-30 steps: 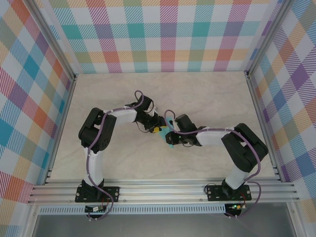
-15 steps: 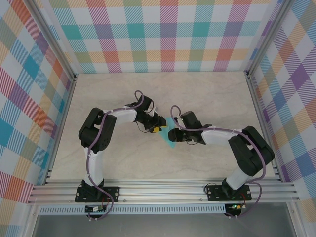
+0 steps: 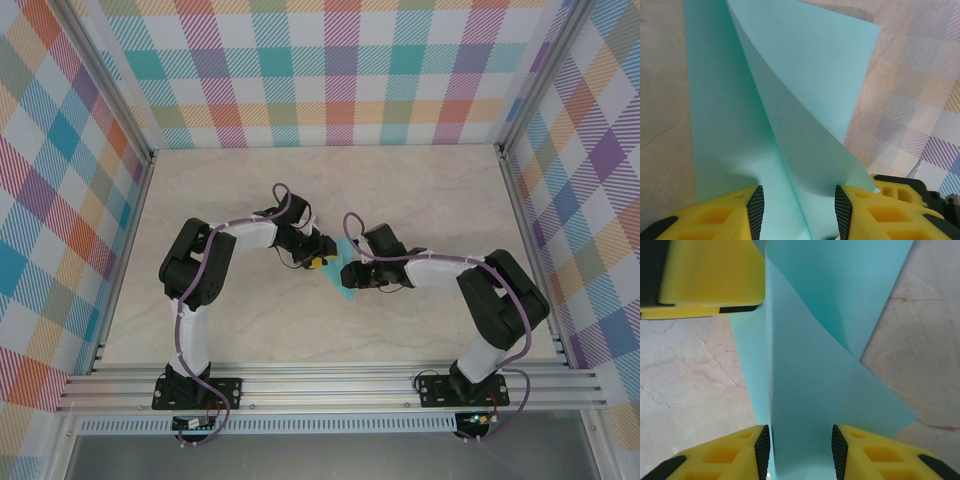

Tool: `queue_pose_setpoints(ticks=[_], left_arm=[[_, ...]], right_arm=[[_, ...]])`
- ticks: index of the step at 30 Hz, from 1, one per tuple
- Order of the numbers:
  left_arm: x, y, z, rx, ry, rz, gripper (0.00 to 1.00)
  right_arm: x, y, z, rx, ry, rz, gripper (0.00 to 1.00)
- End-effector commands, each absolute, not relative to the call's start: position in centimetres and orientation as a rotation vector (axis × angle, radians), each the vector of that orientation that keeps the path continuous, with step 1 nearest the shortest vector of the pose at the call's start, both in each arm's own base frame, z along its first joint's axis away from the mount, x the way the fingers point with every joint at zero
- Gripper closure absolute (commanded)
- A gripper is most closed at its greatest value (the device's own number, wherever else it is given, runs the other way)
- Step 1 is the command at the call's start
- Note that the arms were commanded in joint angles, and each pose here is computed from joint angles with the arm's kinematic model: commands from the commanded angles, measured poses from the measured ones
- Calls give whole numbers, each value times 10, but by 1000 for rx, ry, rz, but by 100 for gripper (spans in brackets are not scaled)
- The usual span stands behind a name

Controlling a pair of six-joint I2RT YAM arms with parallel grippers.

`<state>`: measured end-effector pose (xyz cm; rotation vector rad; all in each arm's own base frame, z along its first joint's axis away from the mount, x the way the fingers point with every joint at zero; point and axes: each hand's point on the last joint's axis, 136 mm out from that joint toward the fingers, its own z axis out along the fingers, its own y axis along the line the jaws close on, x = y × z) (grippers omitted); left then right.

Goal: Fold a paper plane with a square sheet of paper (fold left side to right side)
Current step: Fourth fold the wing at the center of the table.

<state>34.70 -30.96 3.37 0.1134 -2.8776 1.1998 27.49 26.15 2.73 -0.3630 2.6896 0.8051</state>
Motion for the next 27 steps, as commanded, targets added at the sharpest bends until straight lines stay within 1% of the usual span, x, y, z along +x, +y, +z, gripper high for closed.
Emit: queue_pose_setpoints(ticks=[1, 9, 12, 17, 27], left_arm=[[339, -307, 23, 111, -2885, 1119, 56], [338, -306, 25, 109, -2889, 1123, 56], [338, -306, 25, 110, -2889, 1124, 56], [337, -306, 27, 105, -2892, 1128, 56], [334, -303, 30, 106, -2899, 1130, 56]], right_arm=[[276, 275, 32, -413, 2683, 852, 62], [279, 283, 33, -440, 2678, 866, 67], [283, 286, 35, -443, 2672, 869, 71], [287, 293, 36, -460, 2664, 895, 81], [289, 299, 41, -512, 2610, 930, 89]])
